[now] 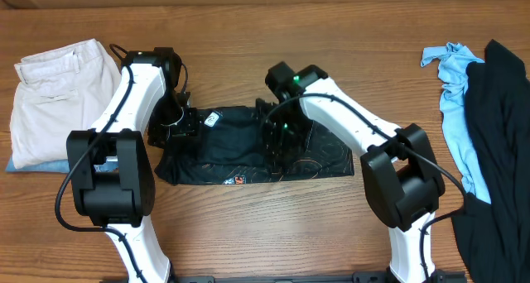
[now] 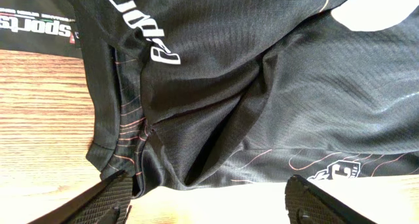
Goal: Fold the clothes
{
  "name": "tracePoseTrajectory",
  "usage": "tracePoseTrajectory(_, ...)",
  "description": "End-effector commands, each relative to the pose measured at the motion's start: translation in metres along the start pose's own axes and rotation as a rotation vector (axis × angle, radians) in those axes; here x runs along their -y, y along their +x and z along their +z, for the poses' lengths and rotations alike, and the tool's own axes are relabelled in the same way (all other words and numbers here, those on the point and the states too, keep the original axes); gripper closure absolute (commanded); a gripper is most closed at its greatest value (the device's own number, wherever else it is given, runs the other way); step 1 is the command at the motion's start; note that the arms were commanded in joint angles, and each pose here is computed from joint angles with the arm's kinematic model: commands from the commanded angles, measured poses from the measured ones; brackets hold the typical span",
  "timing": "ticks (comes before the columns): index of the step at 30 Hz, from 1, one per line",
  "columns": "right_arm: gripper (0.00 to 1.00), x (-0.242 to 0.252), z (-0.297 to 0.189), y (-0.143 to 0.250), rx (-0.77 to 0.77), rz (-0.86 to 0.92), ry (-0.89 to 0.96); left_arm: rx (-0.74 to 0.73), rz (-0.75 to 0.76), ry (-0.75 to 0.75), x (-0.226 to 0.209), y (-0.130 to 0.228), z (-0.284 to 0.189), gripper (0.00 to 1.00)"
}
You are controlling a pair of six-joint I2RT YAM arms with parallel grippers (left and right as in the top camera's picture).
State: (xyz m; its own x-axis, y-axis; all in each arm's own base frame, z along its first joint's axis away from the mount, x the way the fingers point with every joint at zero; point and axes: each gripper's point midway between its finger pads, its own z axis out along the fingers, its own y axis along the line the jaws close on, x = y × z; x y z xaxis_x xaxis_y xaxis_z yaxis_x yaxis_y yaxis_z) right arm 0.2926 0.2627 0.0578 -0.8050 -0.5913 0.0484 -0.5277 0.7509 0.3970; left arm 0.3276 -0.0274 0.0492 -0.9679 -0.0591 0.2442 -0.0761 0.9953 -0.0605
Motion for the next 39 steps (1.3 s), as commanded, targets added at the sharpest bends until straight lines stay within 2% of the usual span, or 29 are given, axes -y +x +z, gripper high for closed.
tracePoseTrajectory(1,0.68,0.006,-0.051,-0.013,0.118,0.027,0.124,0.044,0.008,-0.013,-0.003,-0.011,-0.011,0.24)
tracePoseTrajectory(3,0.67,0.009,-0.067,-0.012,0.151,0.055,0.155,0.075,0.009,-0.03,-0.006,-0.017,-0.017,0.2)
tracePoseTrajectory(6,0.64,0.01,-0.086,-0.009,0.195,0.08,0.157,0.11,0.01,-0.039,-0.007,-0.025,-0.02,0.09)
tracePoseTrajectory(11,0.64,0.015,-0.091,-0.001,0.179,0.108,0.153,0.134,-0.019,-0.107,-0.02,-0.031,-0.013,0.0)
tracePoseTrajectory(24,0.64,0.015,-0.091,0.001,0.173,0.111,0.152,0.178,-0.091,-0.096,-0.046,-0.042,0.014,0.01)
tracePoseTrajectory(34,0.64,0.015,-0.091,0.001,0.17,0.112,0.152,0.17,0.016,0.04,-0.022,-0.037,0.045,0.03)
tracePoseTrajectory(39,0.64,0.015,-0.091,0.002,0.17,0.112,0.152,0.148,0.015,0.04,-0.023,-0.03,0.055,0.07)
